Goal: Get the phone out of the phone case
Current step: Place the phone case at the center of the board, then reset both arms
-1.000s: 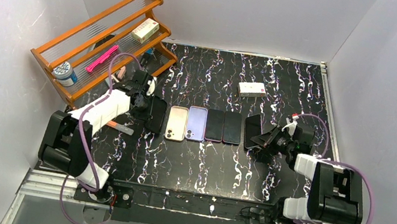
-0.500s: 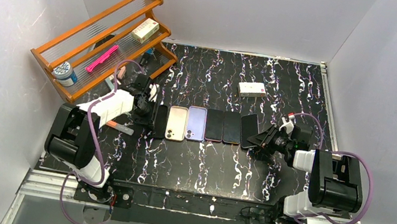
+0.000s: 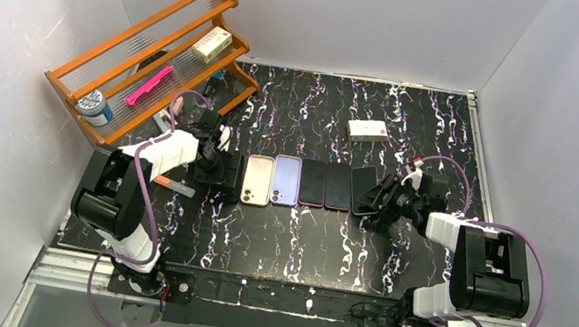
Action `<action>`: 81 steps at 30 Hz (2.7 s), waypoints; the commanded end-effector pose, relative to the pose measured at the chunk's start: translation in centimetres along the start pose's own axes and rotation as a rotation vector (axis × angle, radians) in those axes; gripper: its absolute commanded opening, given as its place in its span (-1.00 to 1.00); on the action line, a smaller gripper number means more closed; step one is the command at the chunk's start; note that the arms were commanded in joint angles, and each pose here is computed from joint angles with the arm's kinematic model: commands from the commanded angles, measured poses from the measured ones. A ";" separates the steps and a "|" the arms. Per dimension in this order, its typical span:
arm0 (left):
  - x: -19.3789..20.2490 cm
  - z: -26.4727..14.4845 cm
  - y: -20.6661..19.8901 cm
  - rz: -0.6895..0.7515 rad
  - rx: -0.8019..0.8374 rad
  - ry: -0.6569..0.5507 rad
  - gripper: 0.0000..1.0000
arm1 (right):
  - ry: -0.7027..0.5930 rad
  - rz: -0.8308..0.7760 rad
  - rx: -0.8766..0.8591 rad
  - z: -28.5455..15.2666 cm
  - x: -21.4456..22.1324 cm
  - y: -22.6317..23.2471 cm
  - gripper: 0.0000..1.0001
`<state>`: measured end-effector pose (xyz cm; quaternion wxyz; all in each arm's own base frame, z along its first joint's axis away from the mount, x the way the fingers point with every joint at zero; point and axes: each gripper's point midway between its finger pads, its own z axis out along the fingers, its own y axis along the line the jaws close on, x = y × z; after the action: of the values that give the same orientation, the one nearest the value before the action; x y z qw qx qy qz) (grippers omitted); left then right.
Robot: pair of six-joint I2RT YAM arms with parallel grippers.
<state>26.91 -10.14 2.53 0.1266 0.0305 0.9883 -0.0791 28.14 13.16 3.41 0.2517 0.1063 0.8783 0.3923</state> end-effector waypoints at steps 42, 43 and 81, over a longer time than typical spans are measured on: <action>-4.5 1.0 -4.5 -0.077 0.211 -0.082 0.96 | -0.050 -0.222 0.281 -0.4 -2.7 0.8 0.97; -4.5 1.0 -4.6 -0.078 0.217 -0.083 0.96 | -0.059 -0.227 0.273 -0.5 -2.8 1.2 0.97; 0.8 -36.8 7.7 -0.361 -0.177 -1.460 0.96 | -1.139 -0.514 0.309 -30.7 -9.8 15.2 0.97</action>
<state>17.54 2.46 38.07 0.7459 -0.1825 0.6386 -0.0494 20.73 1.73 34.55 0.7167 0.1124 0.6790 0.1129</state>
